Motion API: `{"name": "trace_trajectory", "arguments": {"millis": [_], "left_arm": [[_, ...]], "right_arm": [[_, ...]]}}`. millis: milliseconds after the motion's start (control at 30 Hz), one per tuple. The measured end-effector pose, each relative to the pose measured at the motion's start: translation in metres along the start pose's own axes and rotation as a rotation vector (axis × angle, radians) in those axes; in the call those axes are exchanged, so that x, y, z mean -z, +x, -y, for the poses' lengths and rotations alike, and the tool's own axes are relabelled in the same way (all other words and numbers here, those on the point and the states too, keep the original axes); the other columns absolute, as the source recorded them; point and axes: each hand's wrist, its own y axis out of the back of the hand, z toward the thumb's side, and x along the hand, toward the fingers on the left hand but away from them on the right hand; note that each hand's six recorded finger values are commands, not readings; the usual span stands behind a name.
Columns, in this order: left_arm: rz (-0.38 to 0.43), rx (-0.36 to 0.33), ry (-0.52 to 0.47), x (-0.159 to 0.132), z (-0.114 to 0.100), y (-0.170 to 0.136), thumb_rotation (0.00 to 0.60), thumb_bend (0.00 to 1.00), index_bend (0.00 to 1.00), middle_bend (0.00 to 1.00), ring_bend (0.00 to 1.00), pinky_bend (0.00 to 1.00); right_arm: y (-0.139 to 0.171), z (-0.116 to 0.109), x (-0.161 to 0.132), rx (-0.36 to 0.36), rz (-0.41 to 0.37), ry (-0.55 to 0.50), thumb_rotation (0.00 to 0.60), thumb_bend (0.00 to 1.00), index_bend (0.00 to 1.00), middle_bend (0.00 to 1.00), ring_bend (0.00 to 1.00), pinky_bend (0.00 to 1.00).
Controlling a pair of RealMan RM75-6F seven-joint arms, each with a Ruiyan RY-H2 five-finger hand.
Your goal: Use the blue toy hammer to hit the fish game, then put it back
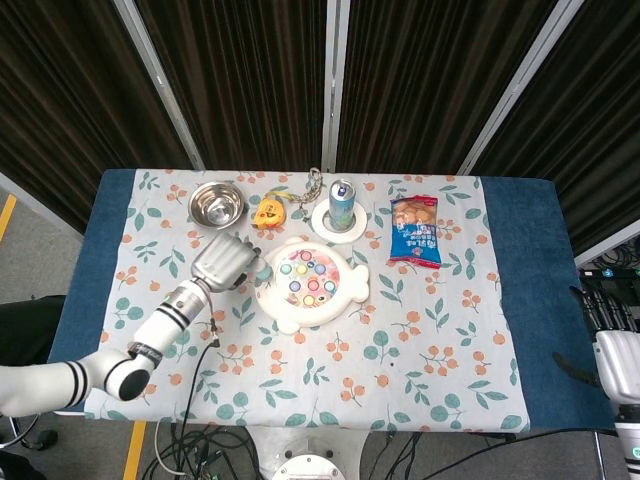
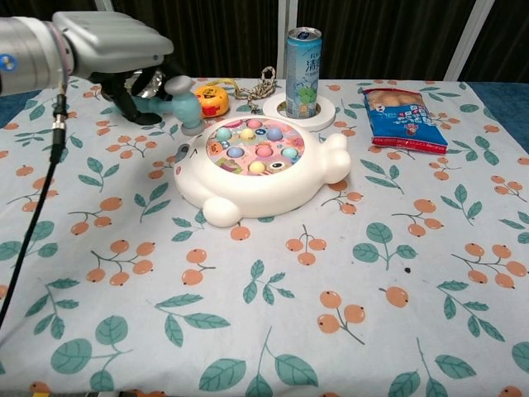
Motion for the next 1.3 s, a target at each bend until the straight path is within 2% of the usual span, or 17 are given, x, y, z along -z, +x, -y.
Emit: {"name": "trace_trajectory", "arguments": {"millis": [233, 533, 833, 1100, 1300], "left_arm": [[-0.075, 0.029, -0.063, 0.028, 0.033, -0.015, 0.6, 0.58, 0.57, 0.68, 0.51, 0.65], [-0.103, 0.074, -0.107, 0.042, 0.066, -0.016, 0.6, 0.56, 0.53, 0.62, 0.45, 0.59], [-0.093, 0.094, -0.118, 0.04, 0.083, -0.016, 0.6, 0.47, 0.46, 0.52, 0.37, 0.54], [-0.079, 0.108, -0.118, 0.037, 0.088, -0.018, 0.6, 0.45, 0.37, 0.45, 0.31, 0.52], [-0.073, 0.111, -0.117, 0.035, 0.09, -0.02, 0.6, 0.39, 0.33, 0.41, 0.27, 0.5]], "right_arm": [[-0.002, 0.002, -0.004, -0.004, -0.01, 0.002, 0.6, 0.08, 0.0, 0.02, 0.0, 0.0], [0.0, 0.0, -0.005, 0.0, -0.002, 0.006, 0.6, 0.08, 0.0, 0.02, 0.0, 0.0], [0.001, 0.0, -0.006, 0.001, 0.002, 0.006, 0.6, 0.08, 0.0, 0.02, 0.0, 0.0], [0.0, 0.001, -0.007, 0.0, 0.003, 0.007, 0.6, 0.08, 0.0, 0.02, 0.0, 0.0], [0.0, 0.0, -0.006, 0.001, 0.006, 0.008, 0.6, 0.08, 0.0, 0.02, 0.0, 0.0]]}}
